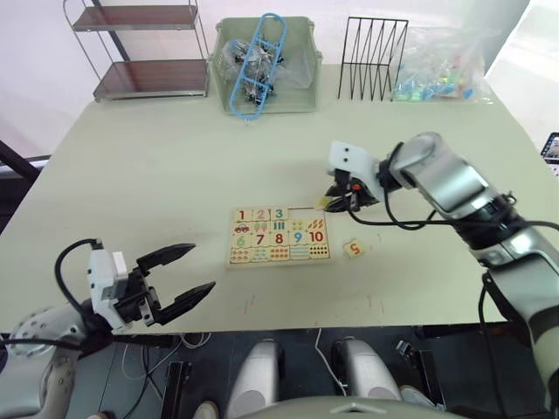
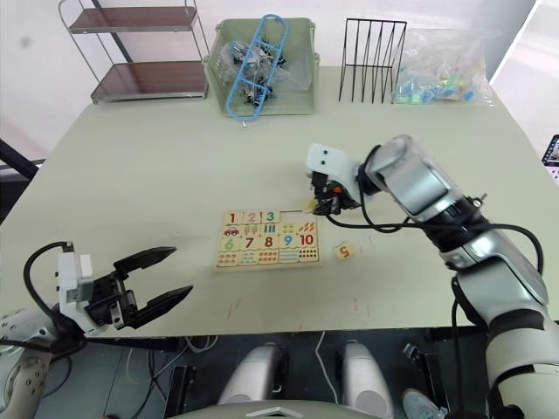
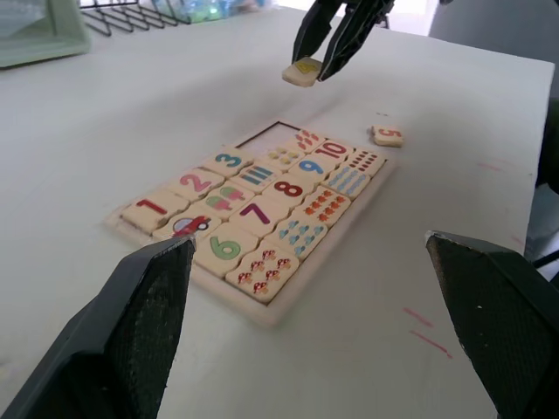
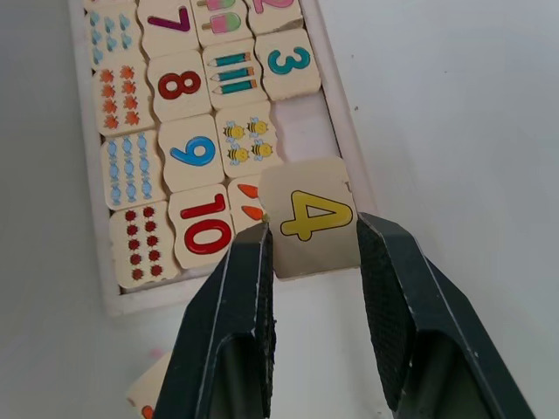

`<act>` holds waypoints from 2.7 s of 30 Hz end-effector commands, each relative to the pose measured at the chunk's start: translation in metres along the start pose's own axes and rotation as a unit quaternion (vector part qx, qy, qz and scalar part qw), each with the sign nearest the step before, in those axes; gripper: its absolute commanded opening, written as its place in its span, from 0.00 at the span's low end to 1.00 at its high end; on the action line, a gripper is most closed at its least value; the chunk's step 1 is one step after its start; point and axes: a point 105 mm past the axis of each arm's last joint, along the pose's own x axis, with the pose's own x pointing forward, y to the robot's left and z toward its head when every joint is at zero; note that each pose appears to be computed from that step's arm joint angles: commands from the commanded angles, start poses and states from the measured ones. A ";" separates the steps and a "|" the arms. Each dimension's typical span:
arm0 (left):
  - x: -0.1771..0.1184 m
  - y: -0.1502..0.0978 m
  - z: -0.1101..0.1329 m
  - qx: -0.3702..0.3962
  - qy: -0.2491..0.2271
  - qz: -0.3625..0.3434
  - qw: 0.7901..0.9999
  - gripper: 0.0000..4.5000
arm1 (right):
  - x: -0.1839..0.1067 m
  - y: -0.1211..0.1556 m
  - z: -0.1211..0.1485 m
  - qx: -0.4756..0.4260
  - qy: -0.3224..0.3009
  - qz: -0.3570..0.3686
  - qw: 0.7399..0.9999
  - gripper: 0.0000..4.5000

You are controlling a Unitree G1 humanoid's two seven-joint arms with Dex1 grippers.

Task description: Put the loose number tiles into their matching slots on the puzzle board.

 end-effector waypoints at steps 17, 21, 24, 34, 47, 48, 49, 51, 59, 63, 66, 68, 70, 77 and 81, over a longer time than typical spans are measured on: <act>-0.001 0.000 0.007 -0.001 -0.011 0.060 0.998 1.00 | 0.045 -0.007 0.044 -0.033 0.042 0.015 0.998 0.18; -0.001 -0.001 0.007 -0.003 -0.009 0.059 0.998 1.00 | 0.052 -0.004 0.039 -0.037 0.051 0.021 0.998 0.18; -0.002 -0.002 0.006 -0.003 -0.008 0.057 0.998 1.00 | 0.055 -0.004 0.037 -0.038 0.053 0.021 0.998 0.18; -0.002 -0.001 0.006 -0.004 -0.008 0.055 0.998 1.00 | 0.062 -0.001 0.026 -0.029 0.067 0.025 0.997 0.18; -0.002 -0.001 0.007 -0.004 -0.010 0.054 0.998 1.00 | 0.063 -0.004 0.026 -0.027 0.063 0.019 0.997 0.18; -0.002 -0.001 0.007 -0.004 -0.010 0.054 0.998 1.00 | 0.063 -0.004 0.026 -0.026 0.063 0.019 0.997 0.18; -0.002 -0.001 0.007 -0.004 -0.010 0.055 0.998 1.00 | 0.064 -0.004 0.026 -0.025 0.063 0.020 0.998 0.18; -0.001 -0.001 0.007 -0.004 -0.010 0.055 0.998 1.00 | 0.065 -0.003 0.026 -0.024 0.061 0.021 0.998 0.18; 0.000 -0.001 0.006 -0.006 -0.012 0.056 0.998 1.00 | 0.066 -0.004 0.027 -0.021 0.057 0.022 0.998 0.18; 0.000 -0.001 0.006 -0.006 -0.012 0.055 0.998 1.00 | 0.067 -0.004 0.025 -0.019 0.058 0.024 0.998 0.18; 0.001 -0.001 0.006 -0.006 -0.012 0.055 0.998 1.00 | 0.067 -0.004 0.024 -0.021 0.059 0.024 0.998 0.18; 0.002 -0.001 0.006 -0.006 -0.013 0.054 0.998 1.00 | 0.067 -0.004 0.023 -0.023 0.061 0.025 0.998 0.18; 0.002 -0.001 0.006 -0.006 -0.013 0.054 0.998 1.00 | 0.067 -0.004 0.022 -0.025 0.062 0.027 0.997 0.30; 0.004 0.000 0.006 -0.006 -0.013 0.053 0.999 1.00 | 0.066 -0.004 0.022 -0.029 0.060 0.028 0.997 1.00; 0.004 0.000 0.006 -0.006 -0.012 0.053 0.999 1.00 | 0.061 -0.007 0.023 -0.027 0.055 0.025 0.998 1.00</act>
